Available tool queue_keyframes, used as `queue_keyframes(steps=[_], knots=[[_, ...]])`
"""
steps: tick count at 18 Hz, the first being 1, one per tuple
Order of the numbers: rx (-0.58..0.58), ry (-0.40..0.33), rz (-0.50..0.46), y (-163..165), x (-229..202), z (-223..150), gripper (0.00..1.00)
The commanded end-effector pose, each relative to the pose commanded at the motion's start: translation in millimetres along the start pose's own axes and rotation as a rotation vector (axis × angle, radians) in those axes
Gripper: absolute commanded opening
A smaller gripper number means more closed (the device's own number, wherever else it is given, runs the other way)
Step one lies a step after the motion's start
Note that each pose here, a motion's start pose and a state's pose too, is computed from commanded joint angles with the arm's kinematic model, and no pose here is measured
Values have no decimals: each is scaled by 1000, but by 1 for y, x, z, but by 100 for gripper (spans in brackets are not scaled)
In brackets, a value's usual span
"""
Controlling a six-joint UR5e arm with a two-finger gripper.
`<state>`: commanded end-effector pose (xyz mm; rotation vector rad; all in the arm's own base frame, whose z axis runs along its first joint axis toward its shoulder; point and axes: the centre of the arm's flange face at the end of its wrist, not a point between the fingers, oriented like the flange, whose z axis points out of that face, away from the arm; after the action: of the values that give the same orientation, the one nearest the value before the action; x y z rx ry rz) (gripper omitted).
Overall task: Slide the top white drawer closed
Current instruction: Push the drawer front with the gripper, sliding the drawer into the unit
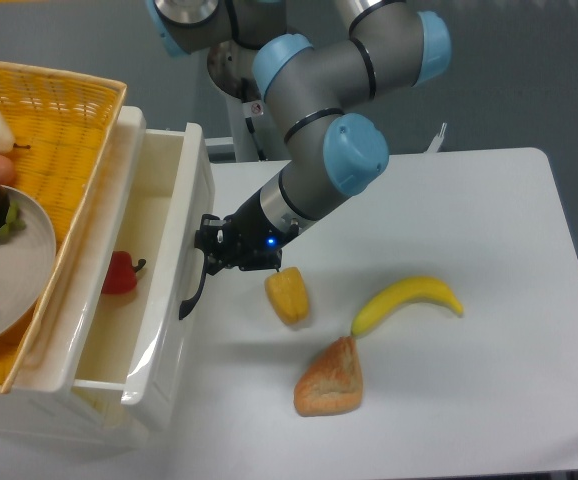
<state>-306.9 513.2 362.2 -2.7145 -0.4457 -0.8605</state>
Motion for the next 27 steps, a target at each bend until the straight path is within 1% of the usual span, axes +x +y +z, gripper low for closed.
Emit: queue_keyframes(steps=[3,10,21,27], knots=[[-5,2,-7,-1,8,4,11],[-33,8,14,-3,24,21,12],[-51,12,25,-5,38,33,14],[-38,-1,33,-11,49,38,15]])
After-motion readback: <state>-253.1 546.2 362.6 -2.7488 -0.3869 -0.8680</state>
